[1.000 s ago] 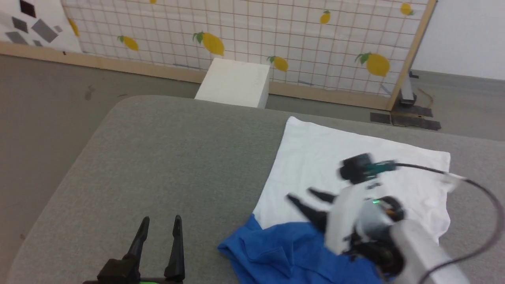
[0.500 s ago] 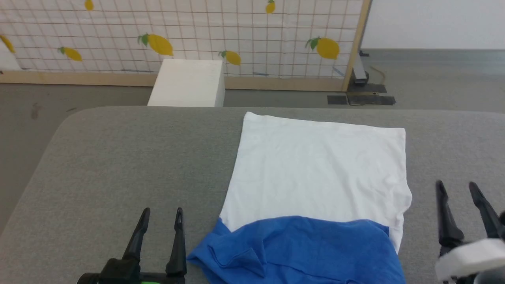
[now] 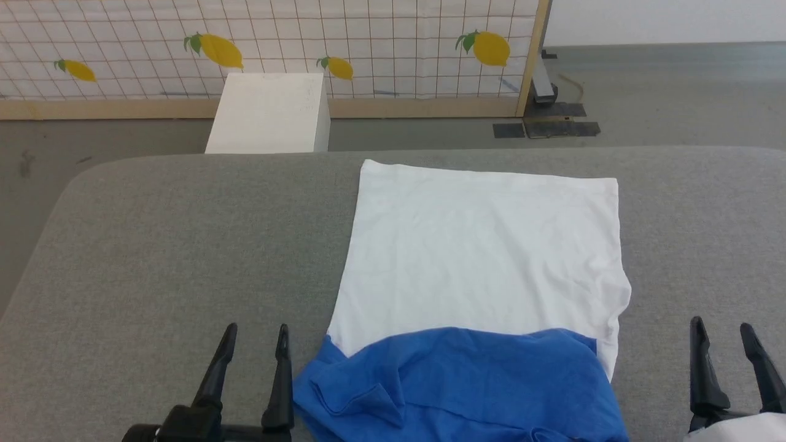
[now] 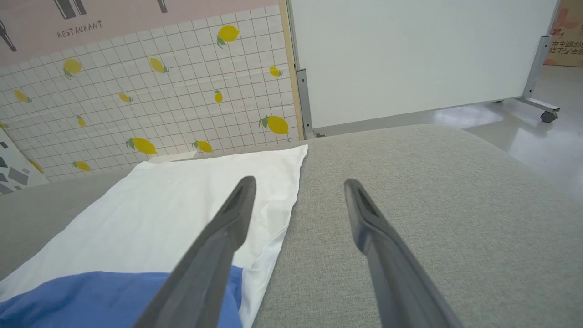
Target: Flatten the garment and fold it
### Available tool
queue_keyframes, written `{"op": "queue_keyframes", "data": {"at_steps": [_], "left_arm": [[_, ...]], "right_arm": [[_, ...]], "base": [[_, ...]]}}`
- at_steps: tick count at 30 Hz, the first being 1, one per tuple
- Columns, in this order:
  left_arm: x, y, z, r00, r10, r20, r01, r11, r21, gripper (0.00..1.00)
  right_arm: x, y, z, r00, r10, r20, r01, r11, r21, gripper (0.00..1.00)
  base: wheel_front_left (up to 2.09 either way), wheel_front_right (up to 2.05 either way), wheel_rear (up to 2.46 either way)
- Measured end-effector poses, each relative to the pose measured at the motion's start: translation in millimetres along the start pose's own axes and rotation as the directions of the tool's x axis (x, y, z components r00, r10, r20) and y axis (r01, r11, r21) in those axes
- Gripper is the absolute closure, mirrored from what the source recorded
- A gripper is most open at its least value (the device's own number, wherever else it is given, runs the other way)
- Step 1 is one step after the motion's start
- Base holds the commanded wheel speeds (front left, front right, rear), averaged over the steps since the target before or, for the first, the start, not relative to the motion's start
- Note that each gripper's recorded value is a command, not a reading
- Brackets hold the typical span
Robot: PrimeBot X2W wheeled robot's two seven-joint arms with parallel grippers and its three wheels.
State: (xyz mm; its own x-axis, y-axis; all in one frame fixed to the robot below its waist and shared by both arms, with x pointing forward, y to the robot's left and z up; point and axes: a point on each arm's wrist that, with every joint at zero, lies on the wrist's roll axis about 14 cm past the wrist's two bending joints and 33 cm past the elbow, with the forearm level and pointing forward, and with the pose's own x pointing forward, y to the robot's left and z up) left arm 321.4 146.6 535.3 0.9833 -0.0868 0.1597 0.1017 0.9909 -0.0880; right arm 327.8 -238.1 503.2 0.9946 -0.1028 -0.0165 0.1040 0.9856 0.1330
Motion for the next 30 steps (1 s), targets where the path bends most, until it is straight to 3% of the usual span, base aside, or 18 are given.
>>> {"op": "queue_keyframes", "data": {"at_steps": [7,14,19,22,30], "left_arm": [[74,-16,21,0.980,-0.198,0.019,0.197,0.979,0.061,0.00],[162,-23,44,0.956,-0.294,-0.024,0.294,0.947,0.128,0.00],[226,-32,45,0.933,-0.342,-0.113,0.355,0.927,0.123,0.00],[248,-39,31,0.907,-0.373,-0.198,0.402,0.905,0.137,0.00],[287,-48,-38,0.824,-0.404,-0.397,0.448,0.894,0.021,0.00]], "right_arm": [[21,3,-3,1.000,0.003,-0.002,-0.003,1.000,-0.003,0.00],[45,7,-13,1.000,0.006,-0.009,-0.006,1.000,-0.004,0.00],[62,7,-24,1.000,0.001,-0.018,-0.001,1.000,-0.010,0.00],[71,8,-26,1.000,0.002,-0.013,-0.002,1.000,-0.013,0.00],[88,4,-44,0.999,-0.009,-0.041,0.007,1.000,-0.030,0.00]], "base": [[0.00,0.00,0.00],[0.00,0.00,0.00],[0.00,0.00,0.00],[0.00,0.00,0.00],[0.00,0.00,0.00]]}}
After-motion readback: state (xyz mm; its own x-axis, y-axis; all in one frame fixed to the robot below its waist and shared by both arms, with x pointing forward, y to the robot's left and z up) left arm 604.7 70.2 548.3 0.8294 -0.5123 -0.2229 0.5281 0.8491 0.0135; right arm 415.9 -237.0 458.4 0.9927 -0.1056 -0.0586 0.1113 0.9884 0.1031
